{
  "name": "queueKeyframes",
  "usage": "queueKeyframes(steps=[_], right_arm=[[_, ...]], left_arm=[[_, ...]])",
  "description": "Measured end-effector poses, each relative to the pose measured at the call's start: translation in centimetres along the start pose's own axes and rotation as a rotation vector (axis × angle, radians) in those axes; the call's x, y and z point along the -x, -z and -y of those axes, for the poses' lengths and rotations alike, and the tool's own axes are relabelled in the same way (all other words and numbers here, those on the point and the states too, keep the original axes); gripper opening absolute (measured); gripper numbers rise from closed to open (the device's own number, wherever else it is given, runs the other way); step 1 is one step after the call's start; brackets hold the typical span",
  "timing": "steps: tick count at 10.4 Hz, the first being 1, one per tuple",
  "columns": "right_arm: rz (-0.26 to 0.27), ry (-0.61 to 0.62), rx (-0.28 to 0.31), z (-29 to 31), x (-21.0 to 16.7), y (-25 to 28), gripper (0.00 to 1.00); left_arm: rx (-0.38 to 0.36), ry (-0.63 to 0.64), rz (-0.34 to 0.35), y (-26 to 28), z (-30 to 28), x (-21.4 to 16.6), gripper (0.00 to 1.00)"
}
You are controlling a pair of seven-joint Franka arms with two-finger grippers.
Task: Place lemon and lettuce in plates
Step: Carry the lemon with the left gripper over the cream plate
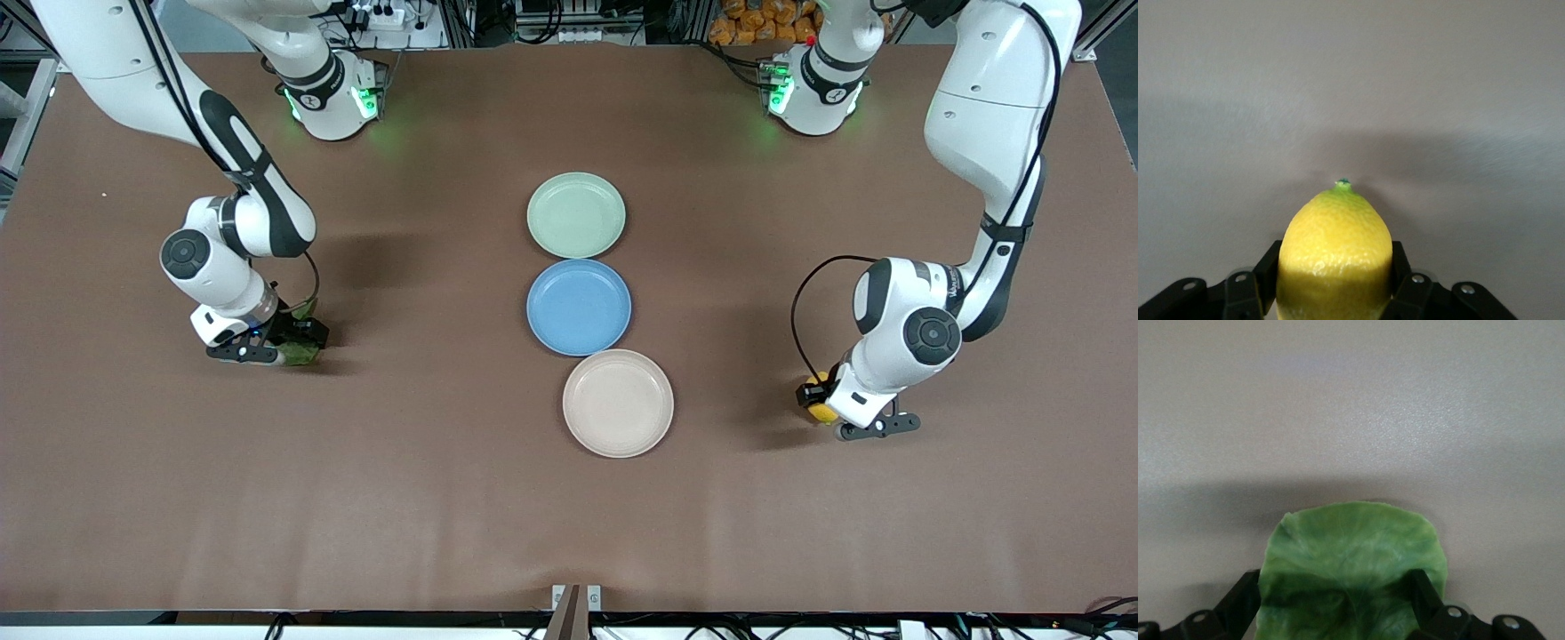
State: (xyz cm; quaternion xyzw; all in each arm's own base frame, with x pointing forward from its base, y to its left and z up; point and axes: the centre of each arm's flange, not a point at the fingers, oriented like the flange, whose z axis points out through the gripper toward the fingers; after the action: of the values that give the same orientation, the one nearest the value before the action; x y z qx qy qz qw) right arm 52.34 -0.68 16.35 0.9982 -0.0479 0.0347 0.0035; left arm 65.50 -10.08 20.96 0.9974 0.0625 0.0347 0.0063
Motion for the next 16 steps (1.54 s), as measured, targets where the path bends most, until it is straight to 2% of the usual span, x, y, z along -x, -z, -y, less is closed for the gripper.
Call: queueKeyframes(steps=[1, 3, 6, 8, 11, 12, 14, 16], right_arm=[[-0.003, -0.001, 0.001, -0.1, -0.1, 0.1, 0.90], [-0.008, -0.003, 0.001, -0.2, -0.3, 0.5, 0.56], [-0.005, -0.002, 0.002, -0.2, -0.5, 0.7, 0.13], [0.013, -0.001, 0.004, -0.1, -0.7, 0.8, 0.11], [0.160, -0.001, 0.027, 0.2, -2.7, 3.9, 0.11], [0.181, 0.002, 0.029, 0.5, -3.4, 5.4, 0.11], [0.176, 0.003, 0.019, 1.8, -4.0, 7.2, 0.11], [0.173, -0.029, -0.010, 5.7, -3.5, 7.8, 0.11]], left_arm=[[0.015, 0.004, -0.030, 1.8, -1.8, -0.3, 0.66], [0.076, 0.056, -0.092, 6.2, -9.2, 0.4, 0.66], [0.133, 0.106, -0.109, 8.7, -20.0, 4.5, 0.66], [0.147, 0.137, -0.092, 8.3, -24.3, 7.3, 0.66], [0.143, 0.152, -0.049, 5.3, -29.1, 10.6, 0.66], [0.133, 0.151, -0.035, 3.9, -29.2, 10.8, 0.66], [0.115, 0.157, -0.015, 1.5, -28.9, 10.7, 0.66], [0.111, 0.159, -0.009, 0.7, -28.9, 10.7, 0.66]])
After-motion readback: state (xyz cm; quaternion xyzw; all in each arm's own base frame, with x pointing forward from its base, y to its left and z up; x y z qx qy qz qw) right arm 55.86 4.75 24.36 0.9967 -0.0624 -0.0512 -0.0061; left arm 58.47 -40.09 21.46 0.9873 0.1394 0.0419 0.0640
